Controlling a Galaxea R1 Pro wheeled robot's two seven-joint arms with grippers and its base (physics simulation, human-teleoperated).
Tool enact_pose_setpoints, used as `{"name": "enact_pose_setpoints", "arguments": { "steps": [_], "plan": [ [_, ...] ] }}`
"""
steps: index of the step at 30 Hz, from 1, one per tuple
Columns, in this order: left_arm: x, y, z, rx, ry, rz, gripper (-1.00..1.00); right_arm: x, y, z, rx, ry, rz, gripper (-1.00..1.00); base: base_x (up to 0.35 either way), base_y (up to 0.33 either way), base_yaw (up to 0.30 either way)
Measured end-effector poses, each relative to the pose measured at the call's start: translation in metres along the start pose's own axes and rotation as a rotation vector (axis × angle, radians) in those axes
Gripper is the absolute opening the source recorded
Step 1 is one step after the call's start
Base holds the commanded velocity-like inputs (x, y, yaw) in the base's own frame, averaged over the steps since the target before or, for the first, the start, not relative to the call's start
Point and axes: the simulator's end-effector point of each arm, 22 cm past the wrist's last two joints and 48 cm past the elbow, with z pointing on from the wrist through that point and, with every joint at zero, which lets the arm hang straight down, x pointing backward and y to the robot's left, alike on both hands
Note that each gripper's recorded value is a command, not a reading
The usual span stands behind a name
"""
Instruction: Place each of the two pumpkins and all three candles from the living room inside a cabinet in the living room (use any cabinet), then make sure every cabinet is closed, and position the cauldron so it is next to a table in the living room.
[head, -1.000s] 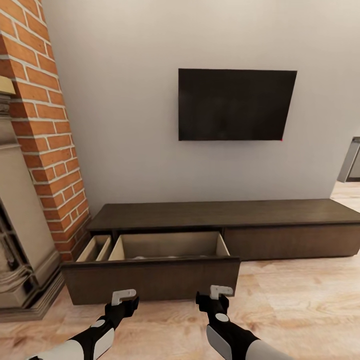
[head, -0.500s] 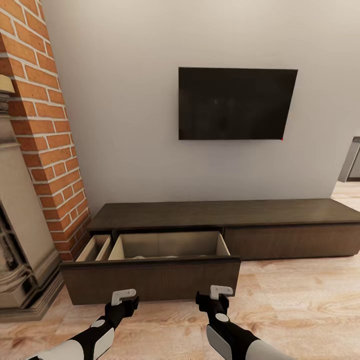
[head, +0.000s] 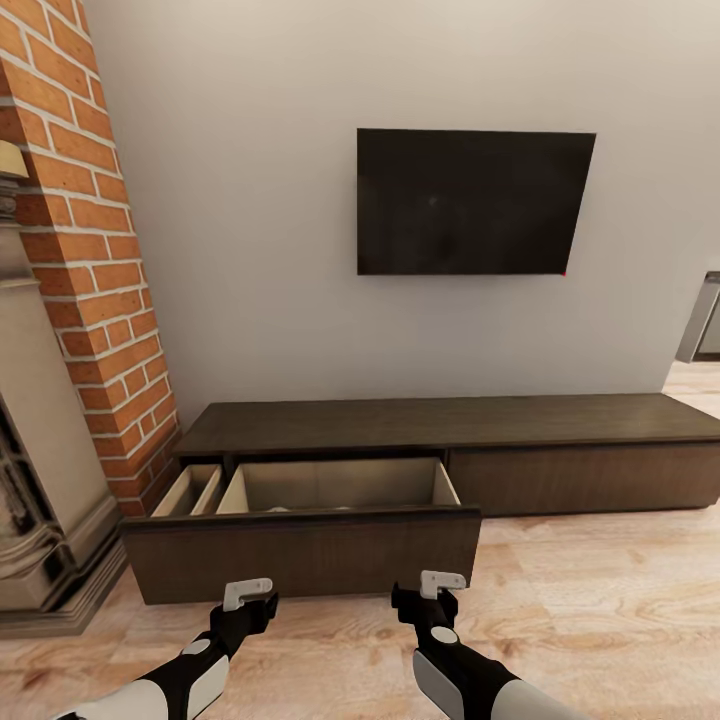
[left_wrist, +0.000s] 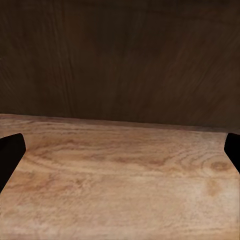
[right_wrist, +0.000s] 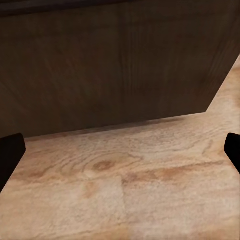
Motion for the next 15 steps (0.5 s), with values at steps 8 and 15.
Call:
{"name": "enact_pose_setpoints", "arguments": {
  "steps": [8,15],
  "plan": [
    [-0.0002,0.0019,-0.0003,-0.009,0.000,0.000,1.00,-0.0005,0.0001,-0.0002,0.000,-0.001,0.000,1.00,0.217,0.072,0.000],
    [0.0001,0.0015,-0.0001,-0.007,0.000,0.000,1.00,0.0002,0.0000,-0.0001,0.000,0.001,0.000,1.00,0.169,0.038,0.000]
  ]
}}
